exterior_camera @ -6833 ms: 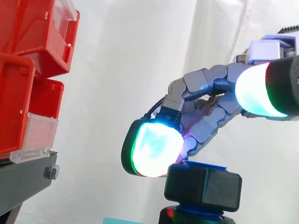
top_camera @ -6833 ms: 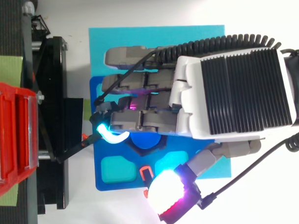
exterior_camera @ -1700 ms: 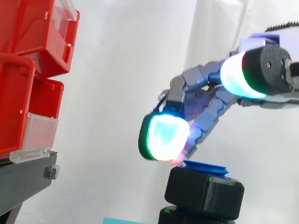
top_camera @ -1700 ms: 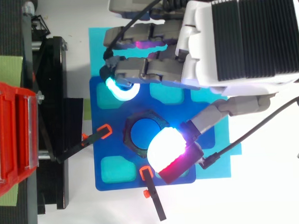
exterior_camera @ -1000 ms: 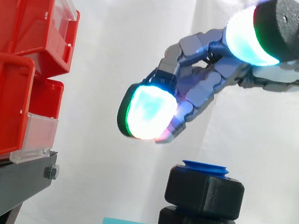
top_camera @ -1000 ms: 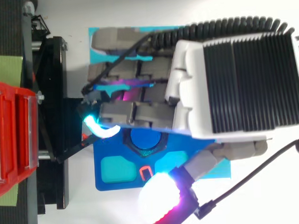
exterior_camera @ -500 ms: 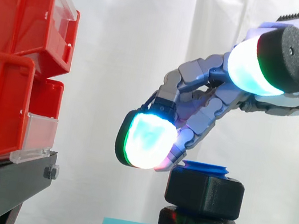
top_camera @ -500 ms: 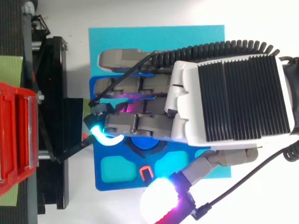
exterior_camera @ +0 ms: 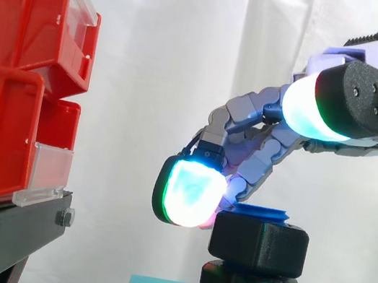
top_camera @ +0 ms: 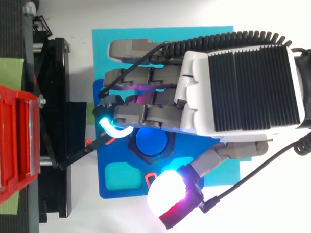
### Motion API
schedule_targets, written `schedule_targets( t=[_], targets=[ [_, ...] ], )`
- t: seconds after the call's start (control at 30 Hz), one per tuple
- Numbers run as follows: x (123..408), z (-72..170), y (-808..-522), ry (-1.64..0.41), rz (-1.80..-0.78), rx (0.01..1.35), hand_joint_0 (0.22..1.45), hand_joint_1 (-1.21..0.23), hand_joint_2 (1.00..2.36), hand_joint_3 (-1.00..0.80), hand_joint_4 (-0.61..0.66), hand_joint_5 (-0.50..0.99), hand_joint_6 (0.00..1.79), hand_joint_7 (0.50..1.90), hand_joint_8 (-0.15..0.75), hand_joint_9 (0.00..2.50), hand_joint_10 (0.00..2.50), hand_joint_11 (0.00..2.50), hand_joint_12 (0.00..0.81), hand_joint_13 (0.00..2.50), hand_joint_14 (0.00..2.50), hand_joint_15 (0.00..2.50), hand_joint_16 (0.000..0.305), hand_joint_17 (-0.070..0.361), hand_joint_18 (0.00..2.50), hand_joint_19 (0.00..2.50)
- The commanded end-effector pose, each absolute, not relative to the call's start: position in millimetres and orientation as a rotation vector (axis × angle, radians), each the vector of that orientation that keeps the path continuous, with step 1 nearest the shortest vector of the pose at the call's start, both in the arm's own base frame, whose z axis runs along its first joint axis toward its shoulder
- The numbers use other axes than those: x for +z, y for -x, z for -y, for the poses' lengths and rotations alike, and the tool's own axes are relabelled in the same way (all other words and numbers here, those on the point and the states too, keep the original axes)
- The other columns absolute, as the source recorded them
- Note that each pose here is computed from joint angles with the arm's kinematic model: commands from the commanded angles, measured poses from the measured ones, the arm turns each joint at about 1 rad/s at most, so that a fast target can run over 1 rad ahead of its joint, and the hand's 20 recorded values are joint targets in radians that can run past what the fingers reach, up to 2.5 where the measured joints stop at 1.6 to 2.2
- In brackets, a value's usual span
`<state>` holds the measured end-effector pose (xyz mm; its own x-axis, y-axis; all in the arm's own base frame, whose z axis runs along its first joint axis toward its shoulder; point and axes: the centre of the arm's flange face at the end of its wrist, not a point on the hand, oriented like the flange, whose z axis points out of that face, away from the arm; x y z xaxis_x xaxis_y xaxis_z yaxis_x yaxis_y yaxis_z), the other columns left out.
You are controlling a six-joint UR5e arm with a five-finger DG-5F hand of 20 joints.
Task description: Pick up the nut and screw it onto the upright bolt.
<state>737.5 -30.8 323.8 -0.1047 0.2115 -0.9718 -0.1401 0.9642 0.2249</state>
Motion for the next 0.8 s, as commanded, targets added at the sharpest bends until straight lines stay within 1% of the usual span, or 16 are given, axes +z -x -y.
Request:
schedule_targets(
  t=[0.0, 0.07, 0.13, 0.17, 0.23, 0.37, 0.4, 0.43, 0.53, 0.7, 0.77],
  targets=[
    [322.7, 33.3, -736.5, -0.059, -1.658, 0.292, 0.53, -0.13, 1.0, -0.5, 0.27, -0.08, 0.5, 0.95, 0.256, 0.75, 0.0, 0.0, 0.302, 0.46, 0.0, 0.0, 0.027, 0.062, 0.02, 0.0],
    [321.7, 34.5, -735.8, -0.054, -1.662, 0.285, 0.53, -0.14, 1.0, -0.5, 0.27, -0.08, 0.5, 1.0, 0.258, 0.76, 0.0, 0.0, 0.299, 0.47, 0.0, 0.0, 0.027, 0.06, 0.03, 0.0],
    [317.9, 36.9, -734.6, -0.057, -1.665, 0.282, 0.53, -0.15, 1.0, -0.5, 0.28, -0.07, 0.5, 1.09, 0.264, 0.77, 0.0, 0.0, 0.296, 0.48, 0.0, 0.0, 0.026, 0.059, 0.04, 0.0],
    [315.9, 35.9, -734.0, -0.055, -1.668, 0.283, 0.53, -0.15, 1.0, -0.5, 0.28, -0.07, 0.5, 1.09, 0.264, 0.77, 0.0, 0.0, 0.296, 0.48, 0.0, 0.0, 0.026, 0.059, 0.04, 0.0],
    [311.9, 37.0, -732.6, -0.057, -1.673, 0.284, 0.53, -0.16, 1.0, -0.5, 0.26, -0.06, 0.5, 1.19, 0.267, 0.79, 0.0, 0.0, 0.296, 0.48, 0.0, 0.0, 0.026, 0.059, 0.05, 0.0],
    [311.3, 40.3, -733.4, -0.06, -1.66, 0.281, 0.53, -0.16, 1.0, -0.5, 0.25, -0.05, 0.5, 1.27, 0.268, 0.8, 0.0, 0.0, 0.292, 0.5, 0.0, 0.0, 0.025, 0.056, 0.07, 0.0],
    [311.3, 40.3, -733.4, -0.06, -1.66, 0.281, 0.53, -0.17, 1.0, -0.5, 0.25, -0.04, 0.5, 1.31, 0.27, 0.81, 0.0, 0.0, 0.292, 0.5, 0.0, 0.0, 0.025, 0.056, 0.07, 0.0],
    [311.3, 41.2, -733.3, -0.063, -1.66, 0.284, 0.53, -0.17, 1.0, -0.5, 0.23, -0.04, 0.5, 1.33, 0.27, 0.81, 0.0, 0.0, 0.291, 0.5, 0.0, 0.0, 0.025, 0.056, 0.08, 0.0],
    [311.4, 43.3, -733.3, -0.062, -1.658, 0.281, 0.53, -0.17, 1.0, -0.5, 0.24, -0.04, 0.5, 1.37, 0.273, 0.82, 0.0, 0.0, 0.289, 0.51, 0.0, 0.0, 0.025, 0.056, 0.08, 0.0],
    [312.0, 45.6, -733.6, -0.059, -1.653, 0.289, 0.53, -0.18, 1.0, -0.5, 0.23, -0.04, 0.5, 1.38, 0.276, 0.83, 0.0, 0.0, 0.286, 0.52, 0.0, 0.0, 0.024, 0.055, 0.09, 0.0],
    [312.3, 46.1, -733.8, -0.053, -1.65, 0.291, 0.53, -0.17, 1.0, -0.5, 0.24, -0.04, 0.5, 1.35, 0.276, 0.83, 0.0, 0.0, 0.286, 0.52, 0.0, 0.0, 0.024, 0.054, 0.09, 0.0]
  ],
)
